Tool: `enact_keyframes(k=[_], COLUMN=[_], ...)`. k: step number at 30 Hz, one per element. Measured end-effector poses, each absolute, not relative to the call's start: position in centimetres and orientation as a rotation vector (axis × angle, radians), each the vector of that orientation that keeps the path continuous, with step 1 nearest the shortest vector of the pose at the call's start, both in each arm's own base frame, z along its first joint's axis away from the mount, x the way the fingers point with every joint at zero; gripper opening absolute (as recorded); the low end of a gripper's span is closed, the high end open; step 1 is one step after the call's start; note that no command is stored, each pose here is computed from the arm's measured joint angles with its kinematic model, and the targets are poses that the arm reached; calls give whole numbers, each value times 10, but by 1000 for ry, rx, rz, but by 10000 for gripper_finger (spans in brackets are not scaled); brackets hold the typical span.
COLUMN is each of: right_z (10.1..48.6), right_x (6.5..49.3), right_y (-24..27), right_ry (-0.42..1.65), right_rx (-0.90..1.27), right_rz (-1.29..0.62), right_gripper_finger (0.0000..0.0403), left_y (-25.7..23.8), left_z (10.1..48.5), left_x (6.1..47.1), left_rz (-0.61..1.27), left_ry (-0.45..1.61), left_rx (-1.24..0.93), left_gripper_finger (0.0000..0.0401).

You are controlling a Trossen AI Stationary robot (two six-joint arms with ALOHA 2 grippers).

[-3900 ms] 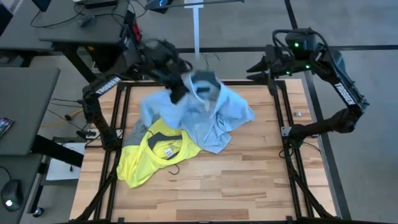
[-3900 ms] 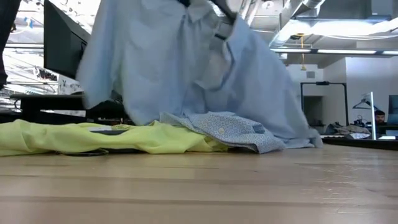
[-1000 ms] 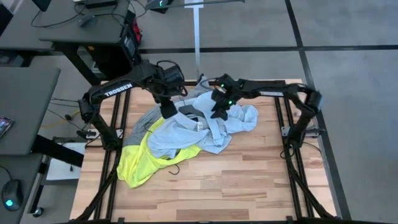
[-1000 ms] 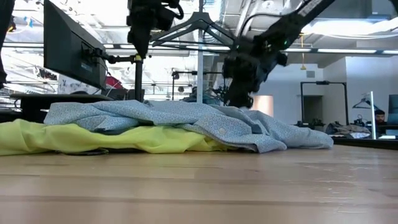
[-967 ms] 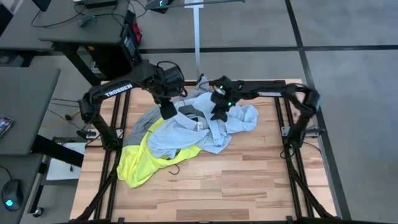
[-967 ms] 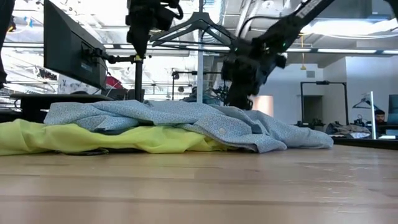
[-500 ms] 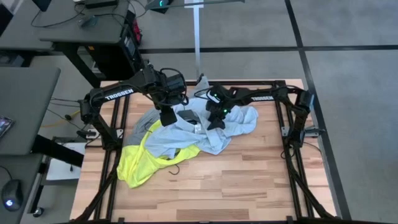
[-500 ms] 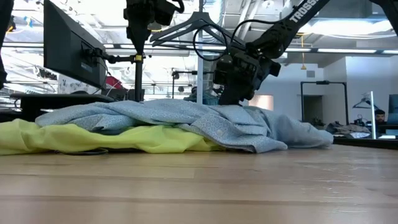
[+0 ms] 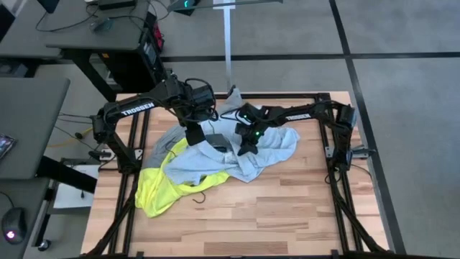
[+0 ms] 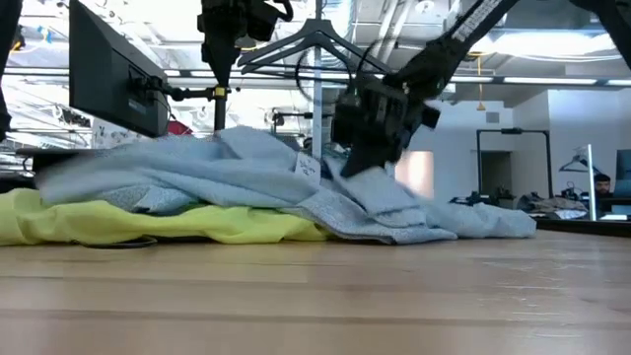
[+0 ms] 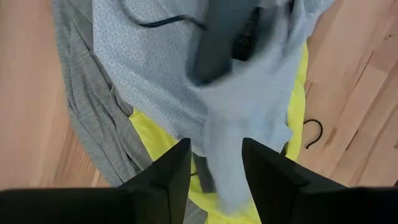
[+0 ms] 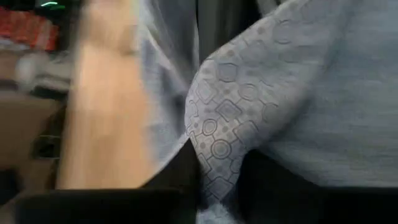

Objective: Hang clothes
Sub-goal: Hang the blue shirt on the clothes rack

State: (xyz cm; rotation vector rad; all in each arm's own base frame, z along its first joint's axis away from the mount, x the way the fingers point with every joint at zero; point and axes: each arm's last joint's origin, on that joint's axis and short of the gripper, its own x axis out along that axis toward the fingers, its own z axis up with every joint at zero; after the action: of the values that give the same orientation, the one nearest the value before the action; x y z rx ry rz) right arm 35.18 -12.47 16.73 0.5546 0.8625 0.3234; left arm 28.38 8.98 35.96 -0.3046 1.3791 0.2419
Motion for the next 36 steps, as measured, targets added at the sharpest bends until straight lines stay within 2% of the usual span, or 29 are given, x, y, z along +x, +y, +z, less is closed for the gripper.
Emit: enact_keyframes(k=[6,15,20,23,27,36], right_z=[236,337,383,408,431,453], right_x=[337,306,290,288,294,324], right_y=[-131,-141,-158,-177,-211,-285], right_ry=[833,663,566,478,414,272], right_rx=[362,221,162,131,119,88], right_rz=[185,38,-72,-156,-253,-361], right_gripper_finger=[41,41,41,41,41,41], left_y=[89,92,92,96,105,124], left_z=[377,444,494,511,524,522], left_x=[280,266,244,231,215,209], left_rz=[246,305,385,426,493,541], left_ry=[1349,1090,859,681,572,603], left_rx=[-295,-184,-122,-106,-114,-44], left_gripper_finger=[127,127,127,127,127,127])
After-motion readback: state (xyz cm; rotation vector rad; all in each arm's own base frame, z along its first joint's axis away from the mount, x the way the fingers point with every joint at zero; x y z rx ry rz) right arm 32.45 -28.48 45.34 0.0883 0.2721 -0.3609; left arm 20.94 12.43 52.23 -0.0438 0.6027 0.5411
